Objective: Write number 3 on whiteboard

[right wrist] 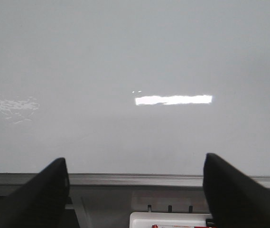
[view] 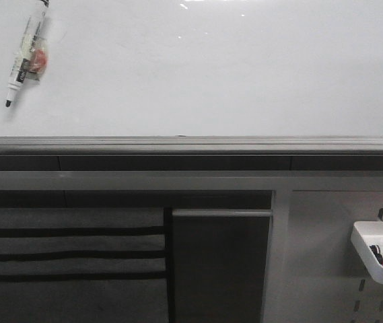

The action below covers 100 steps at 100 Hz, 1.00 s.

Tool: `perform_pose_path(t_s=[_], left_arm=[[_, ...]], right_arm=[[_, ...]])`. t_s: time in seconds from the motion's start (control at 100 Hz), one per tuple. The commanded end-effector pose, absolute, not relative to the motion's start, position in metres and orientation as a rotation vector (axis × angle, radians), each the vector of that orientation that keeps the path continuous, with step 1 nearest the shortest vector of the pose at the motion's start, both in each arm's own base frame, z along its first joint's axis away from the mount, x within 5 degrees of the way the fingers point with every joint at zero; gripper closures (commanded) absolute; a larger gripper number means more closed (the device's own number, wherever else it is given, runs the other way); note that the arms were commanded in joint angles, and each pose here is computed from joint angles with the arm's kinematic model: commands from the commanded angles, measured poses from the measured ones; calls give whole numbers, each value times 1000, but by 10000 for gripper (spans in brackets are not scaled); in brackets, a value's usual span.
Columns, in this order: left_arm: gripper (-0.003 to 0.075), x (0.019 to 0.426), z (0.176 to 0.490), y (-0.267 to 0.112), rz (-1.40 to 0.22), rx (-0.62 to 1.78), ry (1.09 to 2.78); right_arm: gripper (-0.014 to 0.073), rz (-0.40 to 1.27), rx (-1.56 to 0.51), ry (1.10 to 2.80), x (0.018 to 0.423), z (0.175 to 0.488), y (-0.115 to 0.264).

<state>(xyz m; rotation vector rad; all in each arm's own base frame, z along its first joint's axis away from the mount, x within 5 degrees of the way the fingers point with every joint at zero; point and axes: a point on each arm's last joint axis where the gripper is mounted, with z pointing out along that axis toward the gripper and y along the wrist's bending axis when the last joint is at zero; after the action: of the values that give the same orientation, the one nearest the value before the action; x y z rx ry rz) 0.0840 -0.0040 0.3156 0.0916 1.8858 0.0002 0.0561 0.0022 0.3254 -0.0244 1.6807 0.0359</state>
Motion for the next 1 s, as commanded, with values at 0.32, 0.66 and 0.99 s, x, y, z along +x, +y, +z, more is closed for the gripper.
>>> perform_pose_path(t_s=[0.32,0.66,0.99], left_arm=[[112,145,320,-36,-107,300,1803],[113,209,295,-67,-136,395,1893],[392,268,277,-86,-116,439,1935]], right_arm=[[68,38,-22,1590,57,342,2],[68,38,-22,1593,57,342,2],[68,38,-22,1593,57,342,2]])
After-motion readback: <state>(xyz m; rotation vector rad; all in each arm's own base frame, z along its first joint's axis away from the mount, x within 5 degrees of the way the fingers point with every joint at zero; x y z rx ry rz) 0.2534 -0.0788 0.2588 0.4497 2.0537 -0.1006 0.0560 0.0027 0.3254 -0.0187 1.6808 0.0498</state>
